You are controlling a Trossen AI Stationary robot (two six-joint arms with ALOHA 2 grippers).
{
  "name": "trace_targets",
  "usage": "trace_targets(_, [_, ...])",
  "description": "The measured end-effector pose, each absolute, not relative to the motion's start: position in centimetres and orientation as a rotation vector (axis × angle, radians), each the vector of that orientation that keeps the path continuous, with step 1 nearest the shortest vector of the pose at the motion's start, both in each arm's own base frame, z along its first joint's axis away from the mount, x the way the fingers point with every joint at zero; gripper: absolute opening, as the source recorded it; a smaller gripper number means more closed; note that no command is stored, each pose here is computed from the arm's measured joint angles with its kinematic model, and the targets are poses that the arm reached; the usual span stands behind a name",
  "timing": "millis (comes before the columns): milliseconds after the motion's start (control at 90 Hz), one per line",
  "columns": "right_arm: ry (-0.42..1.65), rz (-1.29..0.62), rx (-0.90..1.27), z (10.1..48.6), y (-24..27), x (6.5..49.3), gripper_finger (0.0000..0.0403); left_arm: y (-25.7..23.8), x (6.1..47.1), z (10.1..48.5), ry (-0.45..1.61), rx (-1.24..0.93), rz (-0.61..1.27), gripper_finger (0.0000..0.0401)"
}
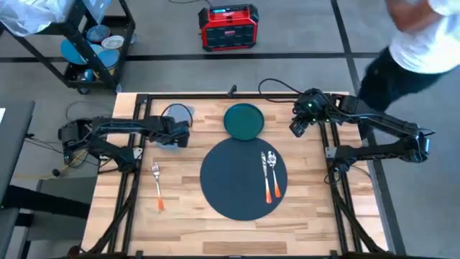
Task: Set table place
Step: Move the gray table napkin to the top left of the blue placemat
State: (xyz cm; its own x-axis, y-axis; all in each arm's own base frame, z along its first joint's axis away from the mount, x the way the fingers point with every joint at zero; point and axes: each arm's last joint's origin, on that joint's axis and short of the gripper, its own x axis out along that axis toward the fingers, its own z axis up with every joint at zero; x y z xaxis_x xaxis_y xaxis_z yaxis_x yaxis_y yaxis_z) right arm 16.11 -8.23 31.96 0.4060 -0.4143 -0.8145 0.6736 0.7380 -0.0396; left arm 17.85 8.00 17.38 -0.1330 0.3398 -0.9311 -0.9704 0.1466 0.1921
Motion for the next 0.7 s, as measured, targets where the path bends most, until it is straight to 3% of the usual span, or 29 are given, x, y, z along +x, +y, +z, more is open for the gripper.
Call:
trace_targets(356, [0.952,-0.691,0.303,31.8,-8.1,15.9,0.0132,8.3,19.8,14.0,1.295,-0.783,1.278,0.0])
trace_targets(700, [0.953,-0.689,0.3,31.8,-8.1,16.0,0.0132,4.5,22.8,14.8,1.194,-0.955,1.15,0.0])
